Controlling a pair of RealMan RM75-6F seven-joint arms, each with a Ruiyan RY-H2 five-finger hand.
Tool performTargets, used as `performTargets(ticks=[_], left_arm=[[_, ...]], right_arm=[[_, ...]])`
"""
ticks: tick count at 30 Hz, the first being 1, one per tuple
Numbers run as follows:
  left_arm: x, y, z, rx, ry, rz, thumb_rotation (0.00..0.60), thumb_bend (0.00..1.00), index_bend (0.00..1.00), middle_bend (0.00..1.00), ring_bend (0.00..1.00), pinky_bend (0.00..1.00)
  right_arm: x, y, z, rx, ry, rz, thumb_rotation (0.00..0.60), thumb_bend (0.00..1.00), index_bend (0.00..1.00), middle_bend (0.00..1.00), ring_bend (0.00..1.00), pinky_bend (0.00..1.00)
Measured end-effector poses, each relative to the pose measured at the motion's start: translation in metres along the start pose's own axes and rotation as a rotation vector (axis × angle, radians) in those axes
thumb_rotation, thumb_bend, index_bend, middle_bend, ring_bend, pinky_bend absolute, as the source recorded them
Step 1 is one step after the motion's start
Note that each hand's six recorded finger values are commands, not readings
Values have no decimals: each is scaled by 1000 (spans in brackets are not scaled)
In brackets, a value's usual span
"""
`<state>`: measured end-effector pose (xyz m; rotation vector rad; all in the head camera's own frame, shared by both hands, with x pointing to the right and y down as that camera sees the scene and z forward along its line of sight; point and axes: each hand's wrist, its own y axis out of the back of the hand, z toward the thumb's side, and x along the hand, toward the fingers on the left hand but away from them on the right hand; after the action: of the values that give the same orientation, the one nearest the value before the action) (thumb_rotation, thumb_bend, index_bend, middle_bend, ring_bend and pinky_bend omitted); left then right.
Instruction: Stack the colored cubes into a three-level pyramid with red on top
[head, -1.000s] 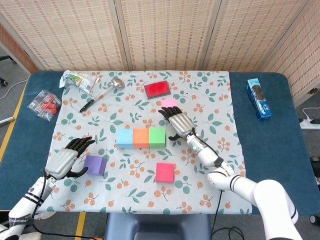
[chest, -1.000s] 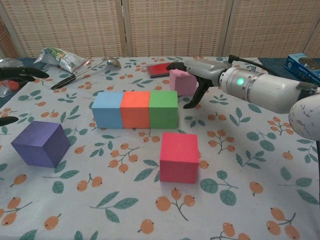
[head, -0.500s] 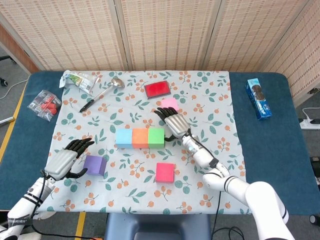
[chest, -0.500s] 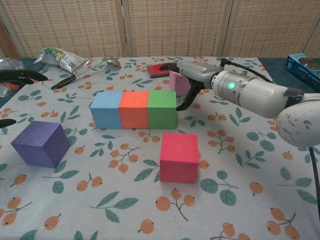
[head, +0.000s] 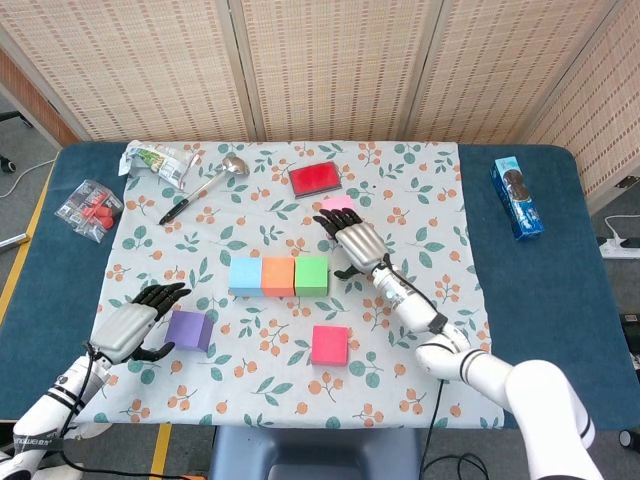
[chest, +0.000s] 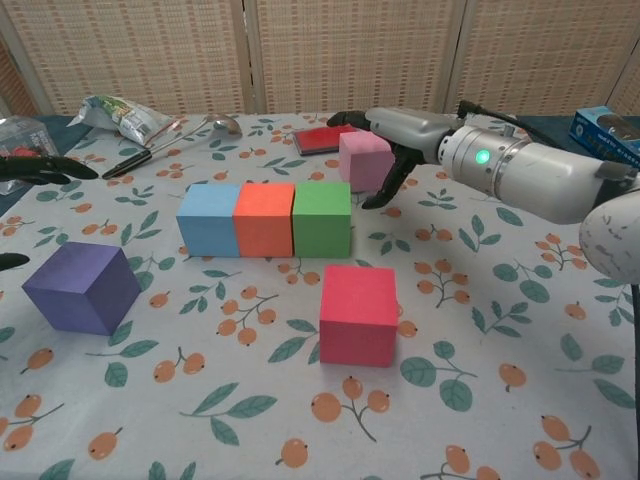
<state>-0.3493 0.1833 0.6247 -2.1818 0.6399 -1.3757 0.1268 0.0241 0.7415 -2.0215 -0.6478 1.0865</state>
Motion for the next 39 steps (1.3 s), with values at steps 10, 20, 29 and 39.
performTargets(ticks=[10,20,29,39], left_arm=[[5,-17,-6,6,13,-81,600,370,54,1,0,16],[16,-28,-11,38,41,-113,600,367,38,0,0,16],[26,-41,-12,52,50,-117,600,361,148,146,112,153],[37,-17,-14,46,78,2,600,367,381,437,383,397]], right_arm=[[55,65,-11,-6,19,-67,600,0,0,0,0,0],[144,100,-57,-20,-114,-97,600,0,0,0,0,0],[160,91,-67,-52,-125,-87,600,0,0,0,0,0],[174,90,-74,-62,-131,-99,600,0,0,0,0,0]])
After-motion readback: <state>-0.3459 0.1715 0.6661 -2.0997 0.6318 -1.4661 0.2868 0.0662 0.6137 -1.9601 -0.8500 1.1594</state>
